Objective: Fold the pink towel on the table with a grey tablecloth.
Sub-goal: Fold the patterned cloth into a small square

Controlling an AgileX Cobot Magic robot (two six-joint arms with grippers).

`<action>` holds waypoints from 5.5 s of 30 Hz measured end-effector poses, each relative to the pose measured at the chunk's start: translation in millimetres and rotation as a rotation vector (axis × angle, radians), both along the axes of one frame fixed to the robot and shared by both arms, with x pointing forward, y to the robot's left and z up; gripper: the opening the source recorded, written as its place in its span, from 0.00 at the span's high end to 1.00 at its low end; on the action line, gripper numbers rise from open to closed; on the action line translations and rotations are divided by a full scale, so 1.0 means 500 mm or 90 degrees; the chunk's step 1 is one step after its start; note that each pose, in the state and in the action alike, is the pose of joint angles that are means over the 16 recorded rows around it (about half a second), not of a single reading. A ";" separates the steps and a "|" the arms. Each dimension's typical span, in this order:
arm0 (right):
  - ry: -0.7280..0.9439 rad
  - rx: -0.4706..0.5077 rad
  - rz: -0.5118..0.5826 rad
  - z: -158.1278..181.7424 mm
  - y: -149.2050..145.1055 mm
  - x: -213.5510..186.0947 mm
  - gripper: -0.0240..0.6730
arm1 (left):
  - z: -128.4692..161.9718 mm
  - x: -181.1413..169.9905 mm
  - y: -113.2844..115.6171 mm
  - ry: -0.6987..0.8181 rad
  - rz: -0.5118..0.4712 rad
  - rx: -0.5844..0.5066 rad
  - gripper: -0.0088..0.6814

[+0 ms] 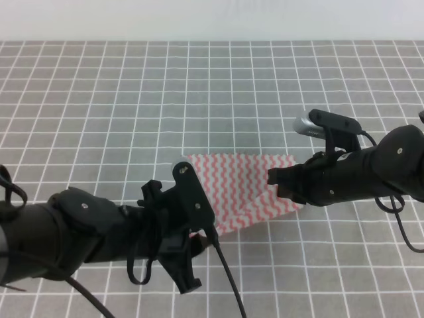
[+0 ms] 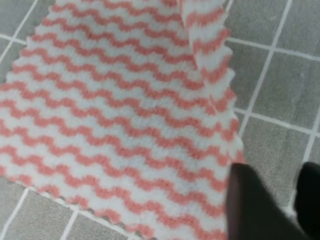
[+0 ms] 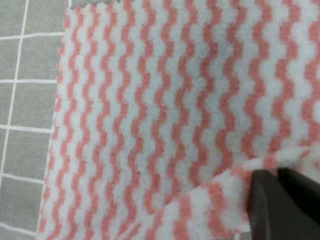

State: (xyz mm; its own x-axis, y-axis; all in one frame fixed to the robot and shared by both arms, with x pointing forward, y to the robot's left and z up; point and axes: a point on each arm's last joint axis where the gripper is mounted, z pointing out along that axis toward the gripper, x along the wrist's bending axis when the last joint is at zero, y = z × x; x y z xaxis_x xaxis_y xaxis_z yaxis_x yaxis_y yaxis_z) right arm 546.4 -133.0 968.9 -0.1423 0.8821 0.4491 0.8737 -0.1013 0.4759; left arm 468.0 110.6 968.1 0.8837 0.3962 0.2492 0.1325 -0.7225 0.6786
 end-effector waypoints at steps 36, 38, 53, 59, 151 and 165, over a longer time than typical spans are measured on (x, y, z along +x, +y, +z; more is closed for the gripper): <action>-0.003 -0.006 0.012 0.000 0.000 -0.001 0.99 | -0.075 0.027 0.013 -0.022 0.025 0.114 0.52; -0.003 -0.005 0.012 0.000 0.000 -0.001 0.99 | -0.074 0.027 0.013 -0.024 0.025 0.114 0.56; -0.003 -0.005 0.011 0.000 0.000 -0.001 0.99 | -0.067 0.032 0.010 -0.017 0.051 0.093 0.93; -0.008 -0.005 0.008 0.000 0.000 0.001 0.99 | -0.053 0.045 0.003 -0.011 0.094 0.058 0.98; 0.036 0.007 -0.026 -0.048 -0.021 0.139 0.99 | -0.071 0.232 -0.001 0.050 0.280 -0.071 0.99; 0.038 0.008 -0.024 -0.050 -0.019 0.142 0.99 | -0.060 0.243 -0.007 0.029 0.264 -0.070 0.87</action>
State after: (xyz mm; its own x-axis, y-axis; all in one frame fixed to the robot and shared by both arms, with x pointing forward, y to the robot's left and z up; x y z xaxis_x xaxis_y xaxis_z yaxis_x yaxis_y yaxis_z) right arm 617.2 -142.6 944.1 -0.0815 0.8808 0.4664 0.8960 -0.1403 0.4214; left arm 589.4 107.1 938.0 0.6533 0.7420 0.1501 0.4280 -0.5255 0.7353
